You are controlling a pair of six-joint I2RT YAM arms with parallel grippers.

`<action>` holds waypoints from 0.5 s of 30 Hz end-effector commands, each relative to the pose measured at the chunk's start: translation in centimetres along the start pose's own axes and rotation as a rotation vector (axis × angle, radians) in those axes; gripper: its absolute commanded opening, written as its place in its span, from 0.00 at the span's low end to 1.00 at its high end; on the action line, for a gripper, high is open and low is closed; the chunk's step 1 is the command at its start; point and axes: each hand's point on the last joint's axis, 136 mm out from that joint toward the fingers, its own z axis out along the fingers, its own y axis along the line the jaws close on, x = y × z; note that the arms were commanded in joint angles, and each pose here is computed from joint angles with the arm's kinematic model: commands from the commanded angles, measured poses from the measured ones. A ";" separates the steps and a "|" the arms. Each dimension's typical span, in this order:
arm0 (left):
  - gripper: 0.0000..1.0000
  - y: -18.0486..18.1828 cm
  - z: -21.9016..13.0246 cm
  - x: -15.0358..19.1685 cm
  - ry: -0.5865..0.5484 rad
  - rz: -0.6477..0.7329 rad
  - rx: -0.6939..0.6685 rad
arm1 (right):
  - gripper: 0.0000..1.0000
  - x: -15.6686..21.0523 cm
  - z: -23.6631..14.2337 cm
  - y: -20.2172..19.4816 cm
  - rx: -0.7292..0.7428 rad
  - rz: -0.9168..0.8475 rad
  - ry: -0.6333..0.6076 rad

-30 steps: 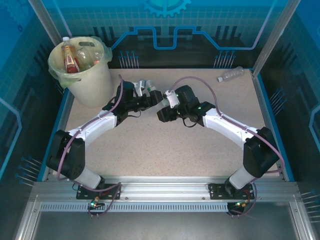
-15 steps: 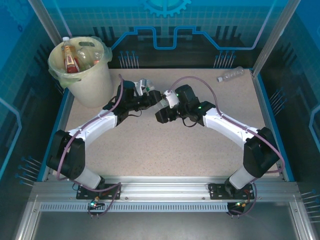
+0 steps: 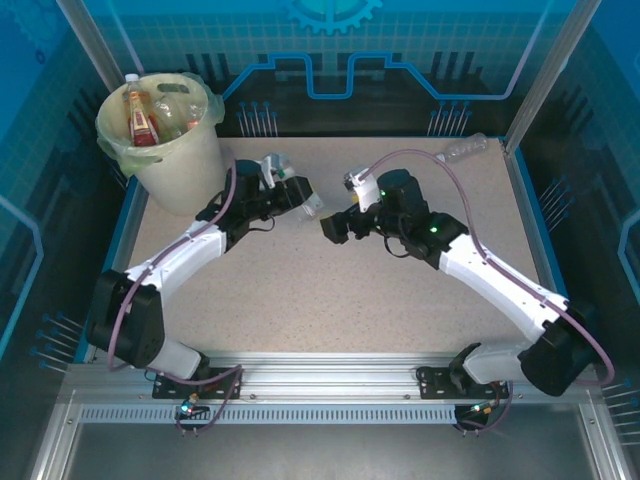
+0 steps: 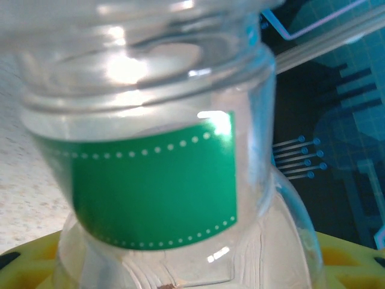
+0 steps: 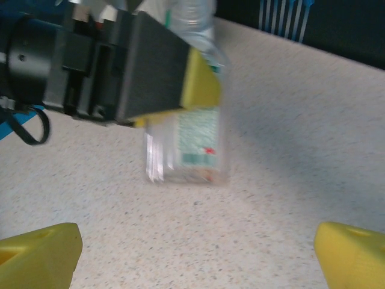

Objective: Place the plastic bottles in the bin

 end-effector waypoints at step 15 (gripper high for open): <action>0.53 0.1 -17.4 -18.9 -0.425 0.220 -0.275 | 1.00 -1.5 -2.5 -2.6 0.186 -0.060 -0.125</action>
